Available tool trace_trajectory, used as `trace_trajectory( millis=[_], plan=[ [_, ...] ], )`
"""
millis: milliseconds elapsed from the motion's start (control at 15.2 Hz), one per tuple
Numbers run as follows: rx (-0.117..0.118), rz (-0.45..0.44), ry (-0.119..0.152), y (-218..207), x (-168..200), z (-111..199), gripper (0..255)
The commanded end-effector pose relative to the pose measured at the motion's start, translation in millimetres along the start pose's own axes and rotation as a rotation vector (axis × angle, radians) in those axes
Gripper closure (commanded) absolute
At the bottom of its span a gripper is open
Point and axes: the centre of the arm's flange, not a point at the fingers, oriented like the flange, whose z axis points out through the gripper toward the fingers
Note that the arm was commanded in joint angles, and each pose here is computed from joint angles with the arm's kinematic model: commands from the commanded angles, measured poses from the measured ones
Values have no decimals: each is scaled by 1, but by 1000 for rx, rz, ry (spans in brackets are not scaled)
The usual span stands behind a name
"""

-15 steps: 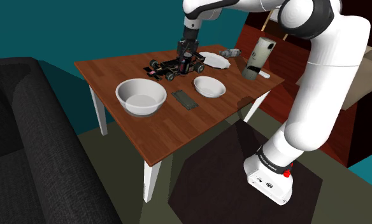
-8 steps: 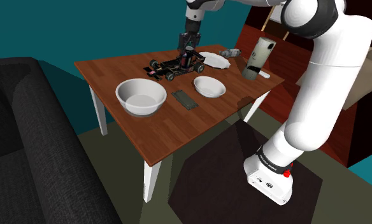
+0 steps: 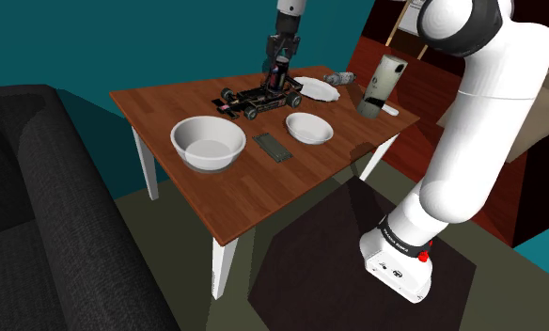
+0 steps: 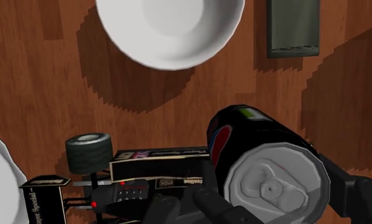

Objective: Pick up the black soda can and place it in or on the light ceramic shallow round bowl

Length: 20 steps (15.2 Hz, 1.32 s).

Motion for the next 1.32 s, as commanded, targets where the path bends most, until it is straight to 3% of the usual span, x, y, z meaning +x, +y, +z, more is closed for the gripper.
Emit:
trace_trajectory(
  millis=[0, 1254],
  plan=[
    [0, 0, 0, 0, -1, -5, 255],
    [0, 0, 0, -244, -55, -26, 255]
  ],
)
